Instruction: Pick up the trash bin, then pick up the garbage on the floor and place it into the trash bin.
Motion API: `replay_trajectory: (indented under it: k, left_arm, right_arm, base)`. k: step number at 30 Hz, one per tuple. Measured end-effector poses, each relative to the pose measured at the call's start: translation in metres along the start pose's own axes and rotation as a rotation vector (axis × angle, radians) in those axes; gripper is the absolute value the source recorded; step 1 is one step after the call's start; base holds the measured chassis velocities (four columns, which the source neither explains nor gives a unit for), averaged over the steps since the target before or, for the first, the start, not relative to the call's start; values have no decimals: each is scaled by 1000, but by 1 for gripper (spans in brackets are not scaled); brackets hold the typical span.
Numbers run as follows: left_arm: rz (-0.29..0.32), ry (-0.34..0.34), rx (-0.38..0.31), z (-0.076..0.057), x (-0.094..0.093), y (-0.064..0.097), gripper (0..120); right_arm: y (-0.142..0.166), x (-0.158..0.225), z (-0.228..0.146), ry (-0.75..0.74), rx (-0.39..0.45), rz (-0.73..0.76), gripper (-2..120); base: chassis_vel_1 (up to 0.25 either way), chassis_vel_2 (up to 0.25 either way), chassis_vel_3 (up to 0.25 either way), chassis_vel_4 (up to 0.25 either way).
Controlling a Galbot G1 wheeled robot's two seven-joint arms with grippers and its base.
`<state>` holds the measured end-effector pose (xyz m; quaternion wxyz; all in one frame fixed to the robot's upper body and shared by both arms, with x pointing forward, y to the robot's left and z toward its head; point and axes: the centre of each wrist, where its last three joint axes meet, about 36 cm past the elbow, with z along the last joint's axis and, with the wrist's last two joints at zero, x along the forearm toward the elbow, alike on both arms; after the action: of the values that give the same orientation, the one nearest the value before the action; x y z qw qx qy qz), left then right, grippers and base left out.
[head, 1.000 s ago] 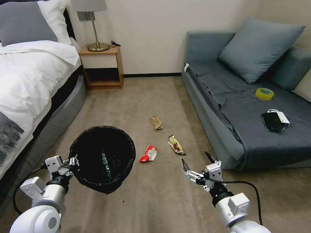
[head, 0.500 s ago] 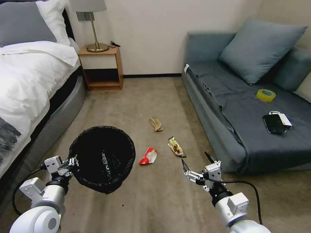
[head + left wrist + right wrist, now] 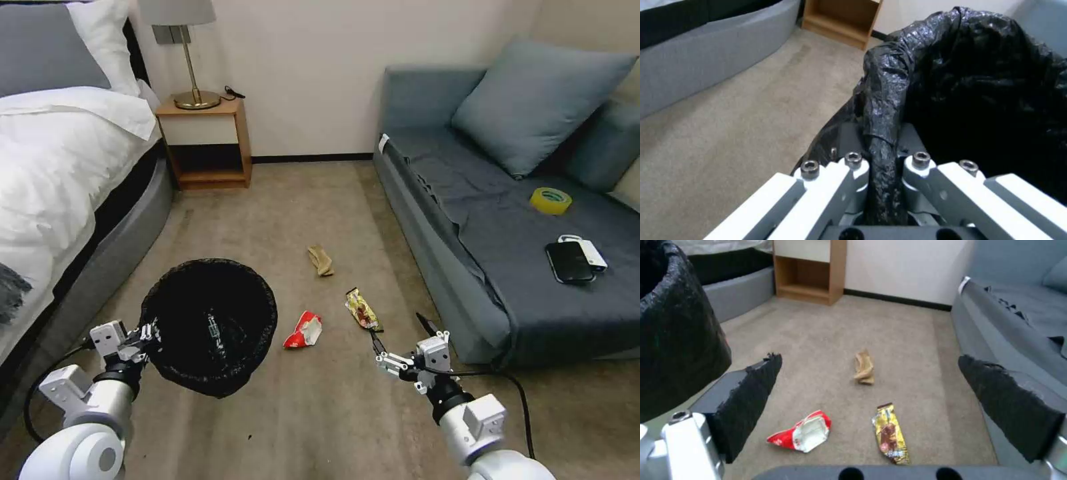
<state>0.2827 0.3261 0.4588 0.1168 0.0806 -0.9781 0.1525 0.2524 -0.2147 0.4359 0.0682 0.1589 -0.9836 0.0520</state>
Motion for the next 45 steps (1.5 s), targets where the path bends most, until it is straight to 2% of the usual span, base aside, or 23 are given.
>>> replay_trajectory:
  k: [22, 45]
  left_arm:
    - [-19, -2, 18, -1, -2, 9, 4]
    - [-24, -4, 20, -3, -5, 11, 4]
  right_arm:
    - [4, -11, 5, 7, -4, -14, 100]
    - [5, -25, 8, 12, -3, -43, 100]
  base:
    - [-63, 66, 57, -59]
    - [-83, 80, 83, -79]
